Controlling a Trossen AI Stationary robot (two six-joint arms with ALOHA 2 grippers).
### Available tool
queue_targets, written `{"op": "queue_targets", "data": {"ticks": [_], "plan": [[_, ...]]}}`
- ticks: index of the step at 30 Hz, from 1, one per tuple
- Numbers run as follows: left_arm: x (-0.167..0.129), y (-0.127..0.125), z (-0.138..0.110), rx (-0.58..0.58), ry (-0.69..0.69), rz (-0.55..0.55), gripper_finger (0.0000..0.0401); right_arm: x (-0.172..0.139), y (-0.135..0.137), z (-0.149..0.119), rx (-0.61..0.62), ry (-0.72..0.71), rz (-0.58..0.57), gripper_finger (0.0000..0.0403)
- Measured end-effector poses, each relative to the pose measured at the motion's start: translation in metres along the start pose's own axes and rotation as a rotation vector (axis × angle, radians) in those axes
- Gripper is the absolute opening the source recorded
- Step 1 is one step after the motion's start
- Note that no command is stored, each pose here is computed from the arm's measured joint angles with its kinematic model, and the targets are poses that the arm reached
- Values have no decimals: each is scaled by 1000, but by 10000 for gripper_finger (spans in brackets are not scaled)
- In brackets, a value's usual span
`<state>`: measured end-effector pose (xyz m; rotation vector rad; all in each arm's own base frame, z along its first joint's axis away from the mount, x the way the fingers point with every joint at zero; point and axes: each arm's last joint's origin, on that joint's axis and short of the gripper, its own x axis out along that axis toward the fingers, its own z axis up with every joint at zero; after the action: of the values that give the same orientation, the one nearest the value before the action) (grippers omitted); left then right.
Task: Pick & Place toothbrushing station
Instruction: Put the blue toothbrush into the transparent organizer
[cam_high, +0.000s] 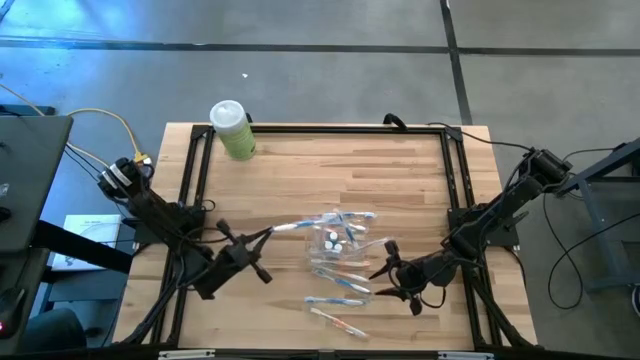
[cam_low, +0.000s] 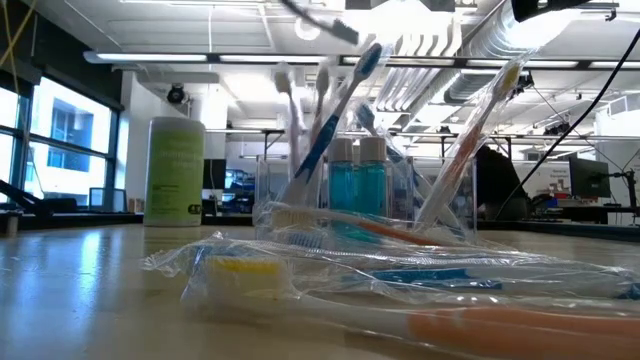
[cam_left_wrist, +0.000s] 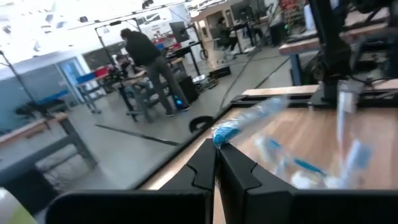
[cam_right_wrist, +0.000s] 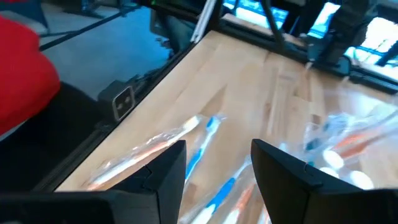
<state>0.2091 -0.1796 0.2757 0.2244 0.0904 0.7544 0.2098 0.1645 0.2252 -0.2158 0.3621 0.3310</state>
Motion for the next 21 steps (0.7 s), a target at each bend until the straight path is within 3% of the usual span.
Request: {"op": "queue_targets", "data": {"ticks": [4, 9, 15, 21], "plan": [[10, -1, 28, 5, -26, -4, 3, 0, 0, 1, 3, -11, -4, 174], [11, -5, 46, -77, -177, -166, 3, 0, -1, 3, 8, -28, -46, 174], [14, -18, 43, -214, -303, -372, 3, -2, -8, 15, -5, -131, -260, 174], [34, -36, 28, -315, -317, -430, 3, -8, -10, 37, -59, -330, -296, 174]]}}
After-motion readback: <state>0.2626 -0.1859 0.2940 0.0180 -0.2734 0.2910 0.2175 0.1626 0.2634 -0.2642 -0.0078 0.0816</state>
